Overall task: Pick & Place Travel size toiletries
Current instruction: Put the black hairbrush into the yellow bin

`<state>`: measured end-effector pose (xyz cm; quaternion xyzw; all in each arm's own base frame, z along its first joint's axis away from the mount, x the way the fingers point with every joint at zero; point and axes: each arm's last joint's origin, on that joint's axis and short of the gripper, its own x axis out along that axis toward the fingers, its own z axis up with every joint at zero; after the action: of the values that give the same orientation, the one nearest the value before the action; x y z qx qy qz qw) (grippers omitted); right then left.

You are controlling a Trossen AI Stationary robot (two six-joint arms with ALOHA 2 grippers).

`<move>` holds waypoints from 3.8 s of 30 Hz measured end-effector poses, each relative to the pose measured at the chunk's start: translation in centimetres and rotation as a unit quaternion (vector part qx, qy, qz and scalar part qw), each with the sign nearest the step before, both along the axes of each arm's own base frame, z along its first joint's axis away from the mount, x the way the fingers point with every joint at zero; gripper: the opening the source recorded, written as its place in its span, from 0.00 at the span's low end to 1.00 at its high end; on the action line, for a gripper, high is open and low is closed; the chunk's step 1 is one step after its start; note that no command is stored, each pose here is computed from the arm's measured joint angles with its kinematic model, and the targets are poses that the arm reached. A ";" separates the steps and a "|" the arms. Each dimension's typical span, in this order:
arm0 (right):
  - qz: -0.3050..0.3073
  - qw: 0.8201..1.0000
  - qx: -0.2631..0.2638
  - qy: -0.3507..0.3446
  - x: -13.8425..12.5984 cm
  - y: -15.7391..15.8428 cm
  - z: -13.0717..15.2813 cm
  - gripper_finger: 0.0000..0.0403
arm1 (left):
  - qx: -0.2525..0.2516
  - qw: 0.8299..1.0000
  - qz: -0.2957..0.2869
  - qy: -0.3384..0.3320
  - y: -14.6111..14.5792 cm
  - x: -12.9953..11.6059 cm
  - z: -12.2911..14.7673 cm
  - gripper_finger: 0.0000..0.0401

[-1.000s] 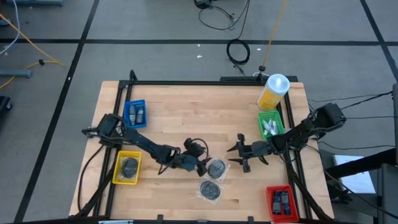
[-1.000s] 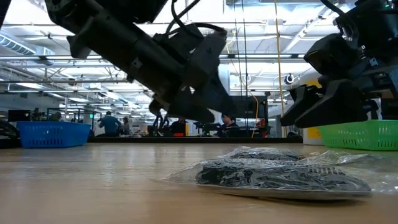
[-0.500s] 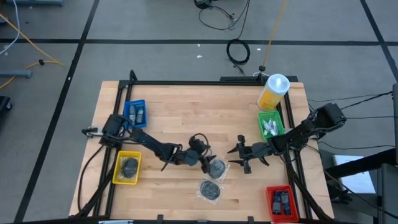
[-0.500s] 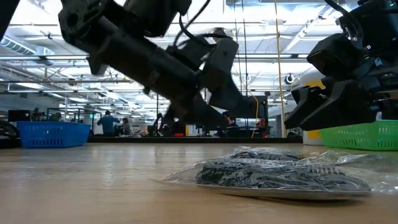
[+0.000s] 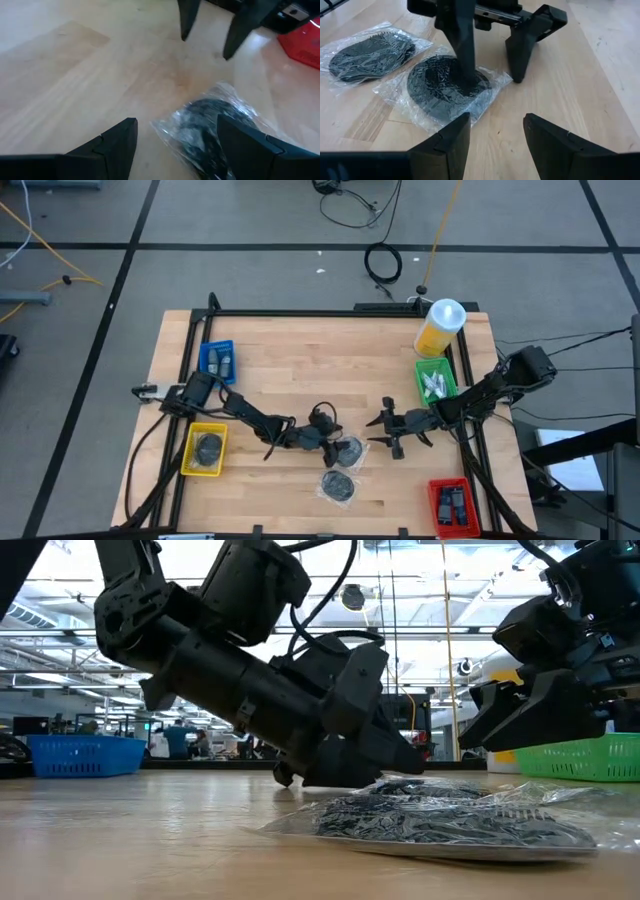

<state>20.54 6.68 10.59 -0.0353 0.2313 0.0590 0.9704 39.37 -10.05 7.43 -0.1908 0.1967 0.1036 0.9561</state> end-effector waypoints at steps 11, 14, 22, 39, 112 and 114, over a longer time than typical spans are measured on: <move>-0.001 1.000 0.001 0.000 0.0 0.0 0.0 0.43 | 0.023 0.999 -0.005 0.023 0.4 -0.1 -0.8 0.31; -0.001 1.000 0.001 0.000 0.0 0.0 0.0 0.43 | 0.019 0.999 -0.016 0.031 0.6 0.0 -0.8 0.17; -0.019 0.999 0.040 0.004 0.0 0.0 0.0 0.43 | 0.071 0.997 -0.011 0.031 0.3 -0.5 2.6 0.01; 0.015 0.990 0.126 -0.065 0.8 0.6 1.1 0.69 | 0.179 0.981 0.068 -0.034 -2.4 -1.9 7.5 0.01; -0.037 0.992 0.097 -0.073 2.5 1.1 2.7 0.33 | 0.128 0.991 -0.035 0.021 -1.1 -1.9 7.5 0.07; -0.033 0.993 0.092 -0.064 2.3 1.1 2.9 0.37 | 0.120 0.991 -0.032 0.041 -1.7 -2.8 8.5 0.05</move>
<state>22.80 7.79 13.51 0.0581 0.1630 0.0452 0.9839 36.54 -11.77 15.88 -0.0642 0.2281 0.1035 0.9660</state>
